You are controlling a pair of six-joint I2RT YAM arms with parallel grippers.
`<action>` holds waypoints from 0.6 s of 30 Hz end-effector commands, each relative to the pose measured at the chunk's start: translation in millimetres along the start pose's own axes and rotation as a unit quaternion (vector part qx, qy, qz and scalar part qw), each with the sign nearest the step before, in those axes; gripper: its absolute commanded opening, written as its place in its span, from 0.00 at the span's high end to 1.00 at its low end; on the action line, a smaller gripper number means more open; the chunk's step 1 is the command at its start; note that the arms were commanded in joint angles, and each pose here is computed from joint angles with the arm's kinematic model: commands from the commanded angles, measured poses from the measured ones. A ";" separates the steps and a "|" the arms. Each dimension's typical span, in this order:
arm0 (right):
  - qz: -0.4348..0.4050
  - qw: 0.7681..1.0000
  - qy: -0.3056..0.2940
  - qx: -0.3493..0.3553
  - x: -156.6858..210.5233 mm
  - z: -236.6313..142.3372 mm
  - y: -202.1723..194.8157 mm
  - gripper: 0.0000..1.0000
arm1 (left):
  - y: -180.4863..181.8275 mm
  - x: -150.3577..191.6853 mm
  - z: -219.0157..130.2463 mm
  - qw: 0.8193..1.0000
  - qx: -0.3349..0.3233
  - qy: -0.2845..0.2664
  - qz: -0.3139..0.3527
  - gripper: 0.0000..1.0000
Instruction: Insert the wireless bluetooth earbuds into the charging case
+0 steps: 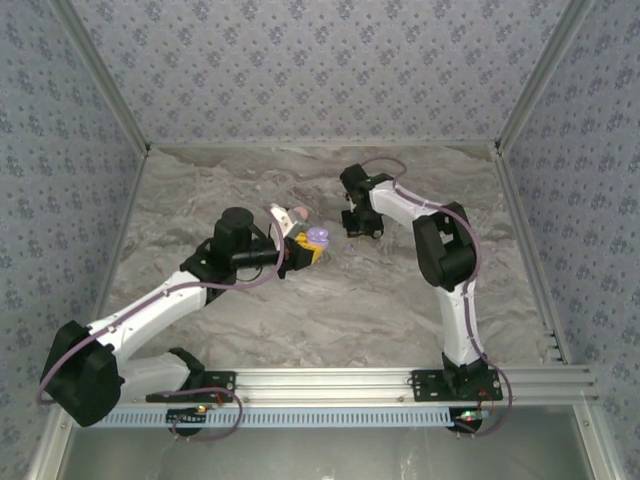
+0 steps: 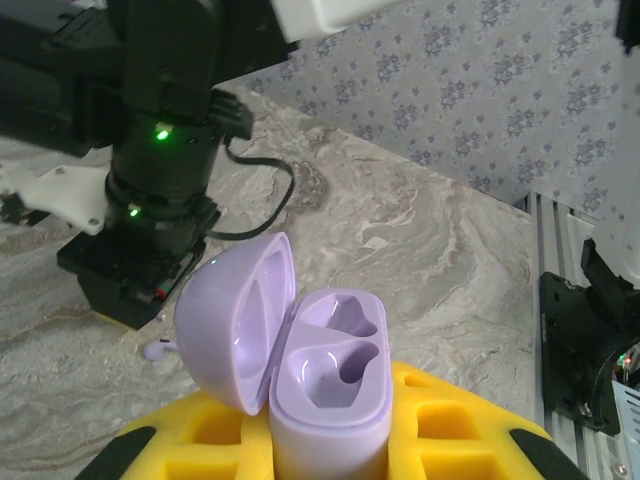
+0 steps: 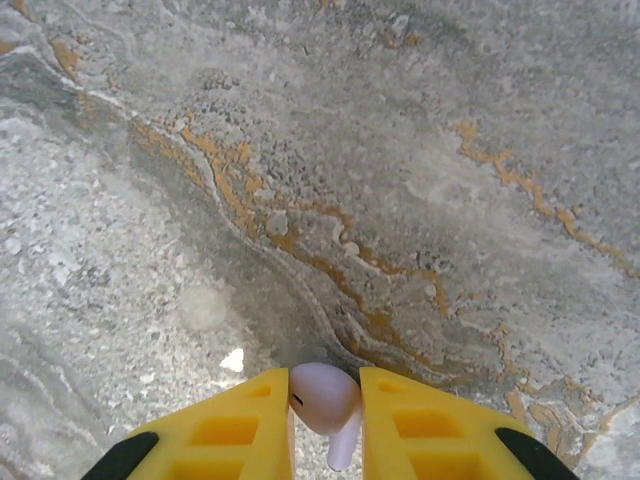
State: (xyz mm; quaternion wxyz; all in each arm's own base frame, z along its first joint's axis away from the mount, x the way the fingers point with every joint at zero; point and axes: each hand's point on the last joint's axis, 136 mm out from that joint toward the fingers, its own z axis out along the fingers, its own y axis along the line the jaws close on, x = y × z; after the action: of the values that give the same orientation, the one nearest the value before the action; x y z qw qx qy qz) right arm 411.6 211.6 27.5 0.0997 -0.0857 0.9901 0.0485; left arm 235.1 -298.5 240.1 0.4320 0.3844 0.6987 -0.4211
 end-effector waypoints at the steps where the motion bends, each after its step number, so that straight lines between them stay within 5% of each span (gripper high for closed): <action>1: -0.004 0.999 -0.041 -0.030 -11.1 -20.0 3.9 0.78 | 7.2 -1.7 5.1 1.000 -0.016 -0.011 -0.009 0.90; 18: 0.026 0.986 -0.115 -0.121 -3.2 -60.1 9.7 0.78 | 51.0 38.1 36.8 0.993 -0.074 0.004 -0.097 0.90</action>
State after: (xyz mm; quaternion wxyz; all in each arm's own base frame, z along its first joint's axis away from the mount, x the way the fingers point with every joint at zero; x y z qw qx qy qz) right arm 397.6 210.4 68.4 0.1768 -0.0732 0.9699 0.1506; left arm 273.0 -303.2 177.3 0.3995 0.2993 0.7693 -0.3988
